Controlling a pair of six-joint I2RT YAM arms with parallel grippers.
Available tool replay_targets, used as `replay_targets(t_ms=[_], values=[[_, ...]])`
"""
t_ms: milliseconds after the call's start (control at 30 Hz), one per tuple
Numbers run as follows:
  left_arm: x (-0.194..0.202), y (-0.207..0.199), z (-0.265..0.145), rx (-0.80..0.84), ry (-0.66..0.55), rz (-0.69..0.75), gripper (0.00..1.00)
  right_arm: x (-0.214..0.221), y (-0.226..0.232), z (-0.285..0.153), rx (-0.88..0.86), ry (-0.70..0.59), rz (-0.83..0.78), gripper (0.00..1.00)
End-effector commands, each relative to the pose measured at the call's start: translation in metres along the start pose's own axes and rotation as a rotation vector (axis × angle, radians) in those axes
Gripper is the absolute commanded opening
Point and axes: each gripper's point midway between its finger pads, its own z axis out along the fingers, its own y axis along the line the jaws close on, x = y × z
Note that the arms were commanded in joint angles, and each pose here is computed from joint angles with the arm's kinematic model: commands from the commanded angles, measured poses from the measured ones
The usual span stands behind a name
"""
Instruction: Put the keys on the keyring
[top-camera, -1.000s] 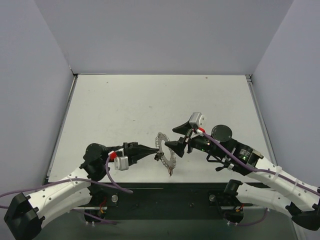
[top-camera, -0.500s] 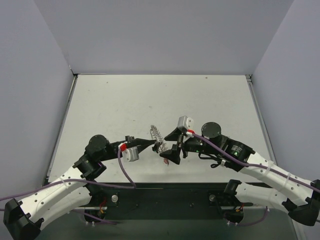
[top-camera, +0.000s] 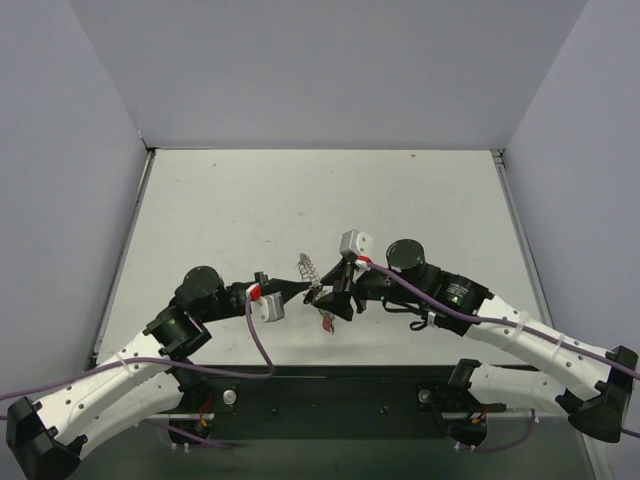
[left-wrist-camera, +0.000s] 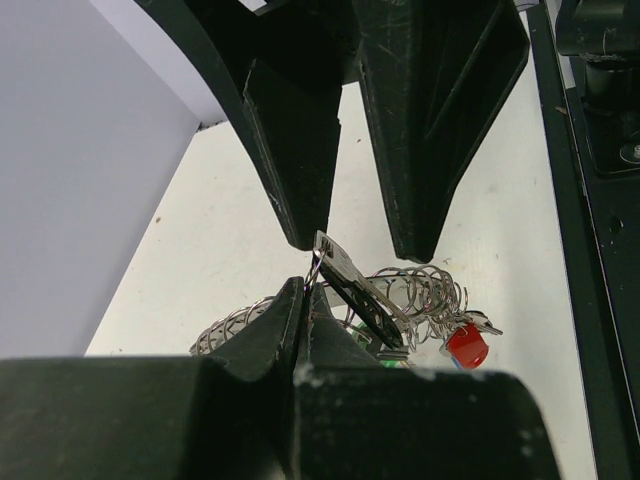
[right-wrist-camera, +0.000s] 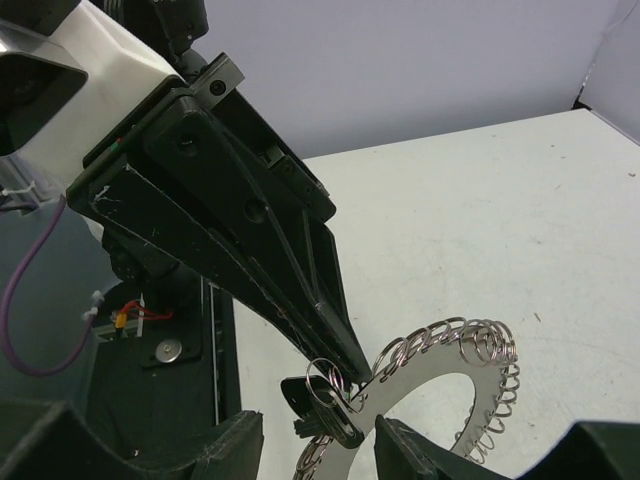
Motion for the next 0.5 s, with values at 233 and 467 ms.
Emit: replay_targets(t_ms=[233, 467], values=[[-0.045, 0.021, -0.001, -0.051, -0.113, 0.099, 0.00, -0.037, 0.000, 0.007, -0.053, -0.102, -0.048, 0.36], [-0.045, 0.021, -0.001, -0.052, -0.110, 0.099, 0.00, -0.038, 0.007, 0.007, -0.094, -0.103, -0.034, 0.15]])
